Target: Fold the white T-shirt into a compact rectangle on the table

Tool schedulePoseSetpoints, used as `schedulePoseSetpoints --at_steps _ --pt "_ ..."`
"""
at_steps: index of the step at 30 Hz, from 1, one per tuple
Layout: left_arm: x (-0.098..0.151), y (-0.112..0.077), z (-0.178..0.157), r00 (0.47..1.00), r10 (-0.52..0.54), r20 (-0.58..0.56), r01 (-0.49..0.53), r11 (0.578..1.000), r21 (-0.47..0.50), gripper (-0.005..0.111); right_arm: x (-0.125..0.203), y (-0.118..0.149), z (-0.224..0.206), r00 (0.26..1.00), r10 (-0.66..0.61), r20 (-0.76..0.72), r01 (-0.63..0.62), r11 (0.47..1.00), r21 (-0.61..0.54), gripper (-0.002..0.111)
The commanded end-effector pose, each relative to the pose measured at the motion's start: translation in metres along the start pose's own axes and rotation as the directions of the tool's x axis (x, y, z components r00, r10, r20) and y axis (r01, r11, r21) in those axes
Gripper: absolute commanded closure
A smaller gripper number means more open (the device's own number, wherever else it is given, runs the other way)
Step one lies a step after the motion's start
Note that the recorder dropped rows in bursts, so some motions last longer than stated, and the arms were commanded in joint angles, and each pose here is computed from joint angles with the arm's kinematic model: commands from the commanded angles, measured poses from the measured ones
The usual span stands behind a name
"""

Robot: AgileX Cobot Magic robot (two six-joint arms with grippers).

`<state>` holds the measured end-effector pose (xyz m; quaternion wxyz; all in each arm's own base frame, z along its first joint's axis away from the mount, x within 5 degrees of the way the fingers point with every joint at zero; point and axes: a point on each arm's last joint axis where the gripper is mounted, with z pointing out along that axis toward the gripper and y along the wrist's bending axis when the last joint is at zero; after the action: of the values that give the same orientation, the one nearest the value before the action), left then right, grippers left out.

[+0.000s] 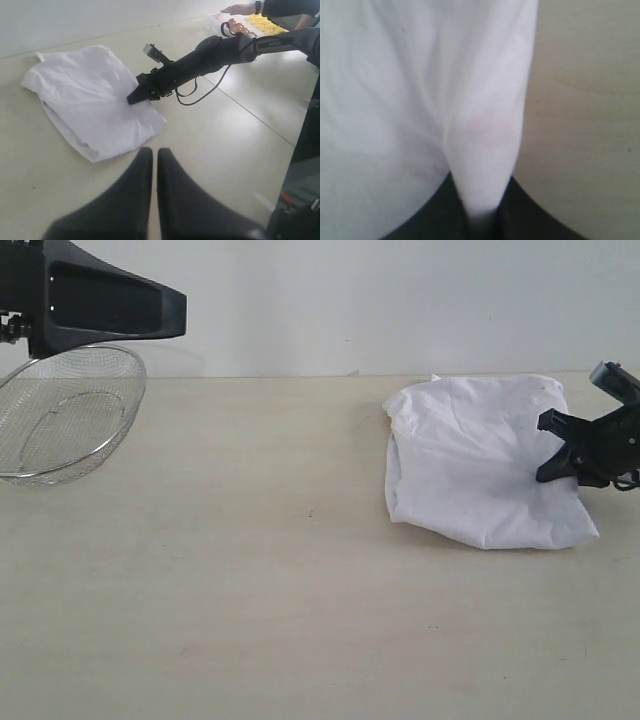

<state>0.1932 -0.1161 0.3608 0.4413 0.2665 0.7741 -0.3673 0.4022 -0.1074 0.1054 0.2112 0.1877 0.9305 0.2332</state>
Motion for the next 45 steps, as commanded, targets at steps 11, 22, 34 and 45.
schedulePoseSetpoints --at_steps 11,22,34,45 --pt "0.000 0.001 -0.001 1.000 -0.004 0.013 0.004 1.000 -0.018 0.102 0.005 -0.010 0.008 0.999 -0.017 -0.036 0.018 1.000 0.014 0.108" --pt "-0.001 0.001 -0.001 1.000 -0.004 0.015 0.004 1.000 -0.020 0.102 0.007 -0.001 0.012 0.998 -0.022 -0.052 0.022 1.000 -0.004 0.108" --pt "-0.001 0.001 -0.001 1.000 -0.004 0.015 0.004 1.000 -0.020 0.102 0.008 0.009 0.018 0.999 -0.028 -0.045 0.027 1.000 -0.010 0.108" --pt "-0.001 0.001 -0.001 1.000 -0.002 0.016 0.002 1.000 -0.022 0.102 0.008 0.009 0.018 0.999 -0.028 -0.041 0.027 1.000 -0.006 0.089"
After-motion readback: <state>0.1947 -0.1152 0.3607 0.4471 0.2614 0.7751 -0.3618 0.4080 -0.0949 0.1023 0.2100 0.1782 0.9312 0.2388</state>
